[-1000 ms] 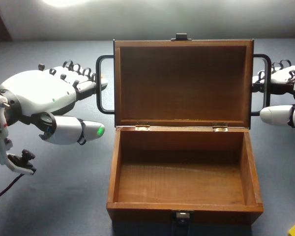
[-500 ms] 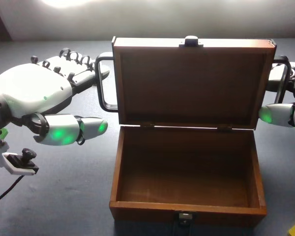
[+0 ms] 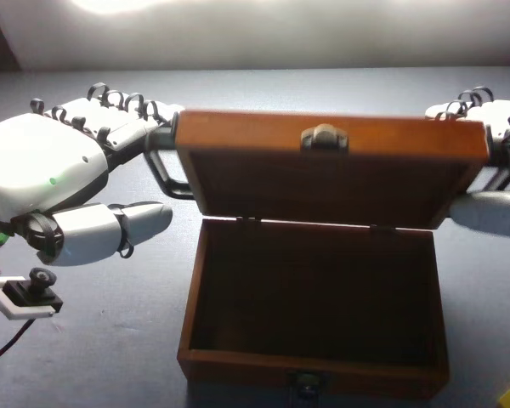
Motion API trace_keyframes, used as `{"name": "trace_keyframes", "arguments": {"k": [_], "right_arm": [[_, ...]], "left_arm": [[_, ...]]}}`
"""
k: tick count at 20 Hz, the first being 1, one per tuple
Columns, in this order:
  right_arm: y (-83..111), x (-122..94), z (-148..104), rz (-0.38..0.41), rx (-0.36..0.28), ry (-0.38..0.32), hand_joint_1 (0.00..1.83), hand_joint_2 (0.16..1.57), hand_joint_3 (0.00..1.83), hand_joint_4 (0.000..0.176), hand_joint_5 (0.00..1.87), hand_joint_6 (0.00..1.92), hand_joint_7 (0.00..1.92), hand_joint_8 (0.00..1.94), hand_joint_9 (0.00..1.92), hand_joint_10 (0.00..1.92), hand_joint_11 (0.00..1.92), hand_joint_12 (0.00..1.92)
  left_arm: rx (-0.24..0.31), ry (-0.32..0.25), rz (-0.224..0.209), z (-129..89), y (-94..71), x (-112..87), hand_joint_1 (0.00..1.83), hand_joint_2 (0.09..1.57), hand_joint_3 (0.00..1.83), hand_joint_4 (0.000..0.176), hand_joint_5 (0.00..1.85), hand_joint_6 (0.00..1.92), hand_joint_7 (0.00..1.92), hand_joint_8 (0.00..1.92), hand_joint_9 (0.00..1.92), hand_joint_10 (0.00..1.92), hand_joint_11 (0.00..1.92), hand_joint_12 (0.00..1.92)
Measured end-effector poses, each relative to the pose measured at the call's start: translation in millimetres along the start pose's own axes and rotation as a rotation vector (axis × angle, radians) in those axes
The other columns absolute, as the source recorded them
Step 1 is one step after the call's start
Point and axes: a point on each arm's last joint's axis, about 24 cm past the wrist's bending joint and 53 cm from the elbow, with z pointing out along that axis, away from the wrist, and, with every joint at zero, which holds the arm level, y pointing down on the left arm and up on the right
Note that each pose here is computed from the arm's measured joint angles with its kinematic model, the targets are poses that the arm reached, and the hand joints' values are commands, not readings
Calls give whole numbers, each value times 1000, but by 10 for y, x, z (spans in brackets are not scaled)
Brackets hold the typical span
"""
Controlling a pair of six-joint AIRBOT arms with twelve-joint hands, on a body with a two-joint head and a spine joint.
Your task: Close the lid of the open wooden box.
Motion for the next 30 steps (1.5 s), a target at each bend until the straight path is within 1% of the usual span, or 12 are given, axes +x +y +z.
{"name": "trace_keyframes", "arguments": {"k": [4,6,7,10,13,14,16,18,19,23,24,30], "right_arm": [[119,102,-46,-19,-29,37,231,1310,0,4,221,0,181,0,123,0,101,1],[149,124,-59,-12,-39,40,236,1306,0,5,208,0,174,0,115,0,98,0],[158,130,-68,-7,-42,43,264,1292,0,35,181,0,170,0,112,0,110,6],[198,196,-115,14,-56,57,336,1246,0,23,168,1,163,1,117,2,136,18],[225,244,-146,10,-61,75,452,1153,0,31,64,0,62,0,62,0,112,13],[207,259,-169,11,-56,80,506,1105,0,37,2,0,5,0,23,1,67,2],[160,297,-205,18,-39,89,512,1049,0,97,0,0,0,0,0,0,38,0],[138,327,-226,25,-31,98,565,1033,0,124,0,0,0,0,0,0,2,0],[125,335,-235,27,-27,99,604,1028,0,115,0,0,0,0,0,0,0,0],[-3,417,-312,42,16,117,667,1007,0,117,0,0,0,0,0,0,0,0],[-10,417,-312,43,19,117,674,996,0,144,0,0,0,0,0,0,0,0],[71,322,-365,34,9,108,505,975,0,165,0,0,0,0,0,0,0,0]], "left_arm": [[13,-5,-19,-56,-43,18,0,1422,0,0,12,4,53,3,111,2,116,89],[10,0,-23,-112,-33,40,0,1430,6,0,13,3,71,8,119,3,54,237],[0,-1,-36,-136,-13,53,0,1462,12,0,22,4,88,7,135,5,10,284],[-26,-5,-42,-202,79,49,1,1467,5,0,11,2,45,1,108,3,0,188],[-42,13,-53,-259,108,101,0,1431,0,0,1,0,51,1,134,5,17,240],[-33,16,-49,-268,84,114,0,1422,0,0,0,0,49,2,173,1,2,356],[-43,33,-50,-291,105,165,0,1428,0,0,44,3,82,3,191,0,0,399],[-45,33,-51,-291,110,167,0,1431,1,0,38,0,83,0,187,0,0,424],[-45,31,-52,-290,109,160,0,1437,2,0,65,7,105,6,192,2,0,393],[-48,36,-56,-296,119,177,0,1437,0,0,40,0,78,0,143,0,0,332],[-51,39,-58,-304,129,188,0,1438,0,0,37,0,65,0,115,0,0,305],[-73,77,-76,-347,188,309,0,1437,0,0,36,2,12,2,18,2,0,174]]}}
